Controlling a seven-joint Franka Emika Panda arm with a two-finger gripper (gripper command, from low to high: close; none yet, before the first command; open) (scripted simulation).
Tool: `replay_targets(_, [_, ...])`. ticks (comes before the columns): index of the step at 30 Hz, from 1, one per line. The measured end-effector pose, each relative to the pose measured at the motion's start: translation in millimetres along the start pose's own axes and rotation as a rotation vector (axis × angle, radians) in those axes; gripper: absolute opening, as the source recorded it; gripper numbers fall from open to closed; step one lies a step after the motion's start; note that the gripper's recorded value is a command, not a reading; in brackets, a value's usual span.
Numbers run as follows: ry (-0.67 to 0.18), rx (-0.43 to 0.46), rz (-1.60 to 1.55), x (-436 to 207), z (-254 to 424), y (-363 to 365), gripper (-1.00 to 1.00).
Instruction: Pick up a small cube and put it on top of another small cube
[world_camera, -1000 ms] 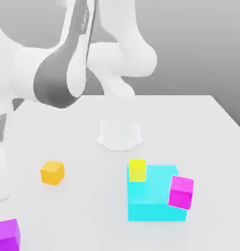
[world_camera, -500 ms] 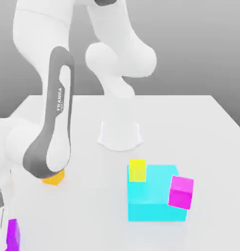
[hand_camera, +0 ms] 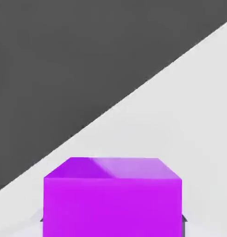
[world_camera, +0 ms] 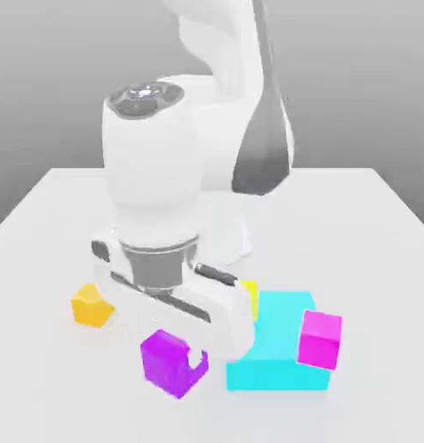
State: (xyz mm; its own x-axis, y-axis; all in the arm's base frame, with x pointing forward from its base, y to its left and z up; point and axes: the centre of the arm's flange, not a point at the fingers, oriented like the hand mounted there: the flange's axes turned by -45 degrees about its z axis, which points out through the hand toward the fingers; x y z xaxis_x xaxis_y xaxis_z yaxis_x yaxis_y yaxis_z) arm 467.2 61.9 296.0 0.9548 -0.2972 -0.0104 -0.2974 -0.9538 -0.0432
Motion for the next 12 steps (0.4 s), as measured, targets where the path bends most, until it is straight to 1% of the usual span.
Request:
replay_targets(1, [-0.001, -0.006, -0.098, -21.6, -6.0, -22.2, -1.0])
replay_targets(4, [0.0, -0.03, -0.322, -74.8, -19.8, -57.4, -1.0])
replay_targets(9, [0.002, -0.045, -0.399, -92.3, 32.0, -66.0, -1.0])
replay_targets(10, [0.002, -0.044, -0.401, -93.1, 39.4, -65.7, 1.0])
replay_targets(12, [0.002, -0.044, -0.396, -91.8, 39.3, -64.1, 1.0])
